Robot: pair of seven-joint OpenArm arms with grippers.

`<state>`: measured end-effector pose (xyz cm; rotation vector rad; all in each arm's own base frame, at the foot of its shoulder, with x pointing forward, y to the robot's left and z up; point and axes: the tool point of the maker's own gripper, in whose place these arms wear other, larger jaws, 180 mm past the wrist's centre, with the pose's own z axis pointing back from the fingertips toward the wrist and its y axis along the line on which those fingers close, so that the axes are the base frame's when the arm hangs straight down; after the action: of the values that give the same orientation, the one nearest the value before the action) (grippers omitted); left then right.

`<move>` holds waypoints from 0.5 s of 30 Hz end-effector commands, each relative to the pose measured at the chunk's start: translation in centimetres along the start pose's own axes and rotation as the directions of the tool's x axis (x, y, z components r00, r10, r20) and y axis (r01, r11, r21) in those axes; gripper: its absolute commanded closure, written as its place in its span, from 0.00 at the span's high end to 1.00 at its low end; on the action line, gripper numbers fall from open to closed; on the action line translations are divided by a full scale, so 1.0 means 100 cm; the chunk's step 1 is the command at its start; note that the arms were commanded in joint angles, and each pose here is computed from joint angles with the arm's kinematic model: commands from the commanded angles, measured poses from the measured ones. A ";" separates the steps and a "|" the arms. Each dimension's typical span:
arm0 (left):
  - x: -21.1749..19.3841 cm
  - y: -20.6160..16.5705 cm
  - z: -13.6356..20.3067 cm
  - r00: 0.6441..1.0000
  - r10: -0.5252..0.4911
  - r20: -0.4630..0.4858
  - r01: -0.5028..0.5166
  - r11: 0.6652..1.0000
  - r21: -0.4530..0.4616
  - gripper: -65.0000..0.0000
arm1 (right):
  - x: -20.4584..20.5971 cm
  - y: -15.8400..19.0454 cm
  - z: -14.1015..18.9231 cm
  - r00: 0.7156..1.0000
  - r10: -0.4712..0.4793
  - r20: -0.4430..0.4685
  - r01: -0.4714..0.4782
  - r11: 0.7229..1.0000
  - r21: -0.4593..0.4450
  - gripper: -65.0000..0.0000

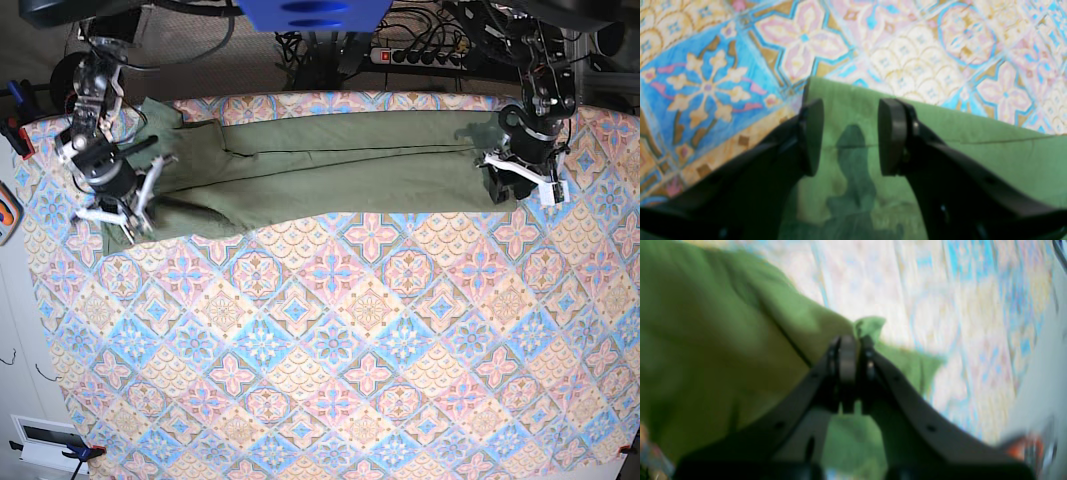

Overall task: Layout the t-shirt on the table in an organized manner, then fold the t-shirt properly
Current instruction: 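Grasp the strip end with the right gripper and pull it outward, then grasp the other strip end with the left gripper and straighten it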

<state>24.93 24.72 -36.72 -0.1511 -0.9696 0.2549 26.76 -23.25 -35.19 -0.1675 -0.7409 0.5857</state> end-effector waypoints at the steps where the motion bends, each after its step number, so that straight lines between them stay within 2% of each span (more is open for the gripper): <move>1: 0.011 0.000 0.002 0.999 -0.011 0.034 0.012 1.000 -0.006 0.41 | -0.003 -0.006 0.007 1.000 0.004 0.004 -0.004 1.000 -0.019 0.02; 11: 0.016 -0.002 0.000 0.999 -0.011 0.047 0.012 1.000 -0.009 0.41 | -0.029 0.004 0.018 0.998 0.000 -0.056 0.000 1.000 -0.007 0.04; 13: 0.017 -0.002 0.000 0.999 -0.011 0.049 0.012 1.000 -0.010 0.41 | -0.032 0.003 0.018 0.997 -0.002 -0.075 0.001 1.000 -0.010 0.09; 15: 0.017 -0.002 0.000 0.999 -0.011 0.049 0.012 1.000 -0.010 0.41 | -0.038 0.002 0.019 0.994 -0.002 -0.112 0.001 1.000 -0.012 0.20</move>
<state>25.33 24.74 -36.47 -0.1517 -0.9776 0.2531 22.61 -24.99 -37.13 -0.1927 -0.6056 0.5627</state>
